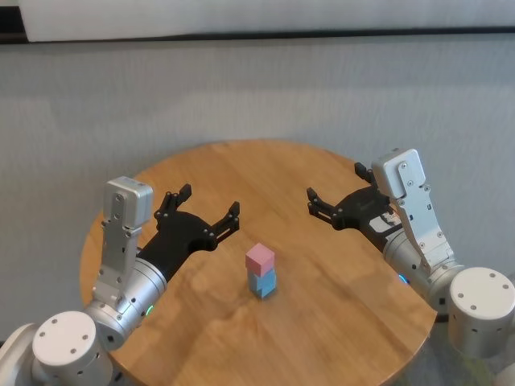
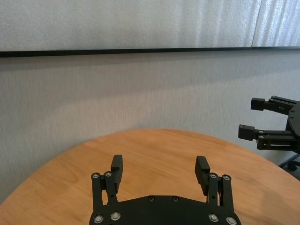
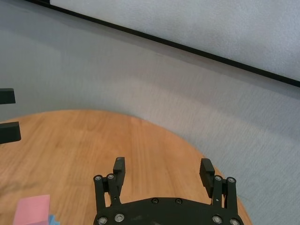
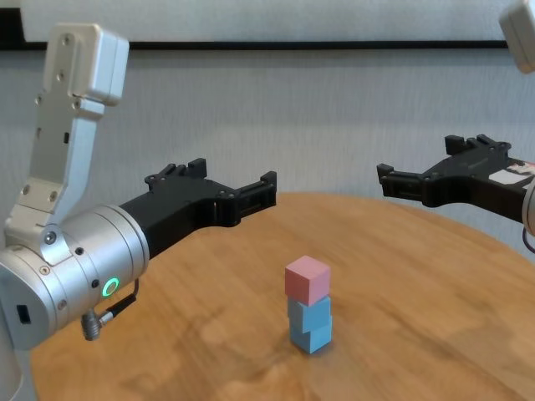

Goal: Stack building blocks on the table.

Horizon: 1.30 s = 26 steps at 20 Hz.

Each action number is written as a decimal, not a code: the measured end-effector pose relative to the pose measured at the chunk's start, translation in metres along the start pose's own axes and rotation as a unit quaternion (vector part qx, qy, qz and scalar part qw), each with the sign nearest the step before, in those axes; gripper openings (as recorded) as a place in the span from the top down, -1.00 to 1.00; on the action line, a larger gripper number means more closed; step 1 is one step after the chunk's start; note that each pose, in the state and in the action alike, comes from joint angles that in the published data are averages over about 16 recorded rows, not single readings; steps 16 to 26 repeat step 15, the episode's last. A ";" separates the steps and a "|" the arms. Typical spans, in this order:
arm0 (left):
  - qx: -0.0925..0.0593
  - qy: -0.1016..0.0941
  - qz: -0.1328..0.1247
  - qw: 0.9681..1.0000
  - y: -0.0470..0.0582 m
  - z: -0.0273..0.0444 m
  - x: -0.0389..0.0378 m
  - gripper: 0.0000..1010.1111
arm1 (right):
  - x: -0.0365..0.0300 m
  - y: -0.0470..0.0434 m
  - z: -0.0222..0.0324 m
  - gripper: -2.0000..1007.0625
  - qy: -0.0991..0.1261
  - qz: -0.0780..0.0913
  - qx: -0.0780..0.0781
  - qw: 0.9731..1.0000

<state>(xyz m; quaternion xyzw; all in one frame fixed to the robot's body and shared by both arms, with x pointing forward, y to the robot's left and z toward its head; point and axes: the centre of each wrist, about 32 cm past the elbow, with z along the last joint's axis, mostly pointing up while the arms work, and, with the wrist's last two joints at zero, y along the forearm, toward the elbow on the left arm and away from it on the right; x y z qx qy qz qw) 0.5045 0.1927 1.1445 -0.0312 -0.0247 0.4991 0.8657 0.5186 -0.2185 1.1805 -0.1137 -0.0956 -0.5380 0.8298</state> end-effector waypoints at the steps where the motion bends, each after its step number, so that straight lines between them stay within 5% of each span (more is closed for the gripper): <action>1: 0.001 0.000 0.001 1.000 0.000 0.0002 0.0001 -0.98 | 0.0000 0.0000 -0.0001 -1.00 0.000 0.000 0.000 1.000; 26: 0.002 -0.001 0.001 1.000 0.000 0.0002 0.0000 -0.98 | -0.0004 0.0002 -0.0005 -1.00 0.001 0.000 0.000 1.000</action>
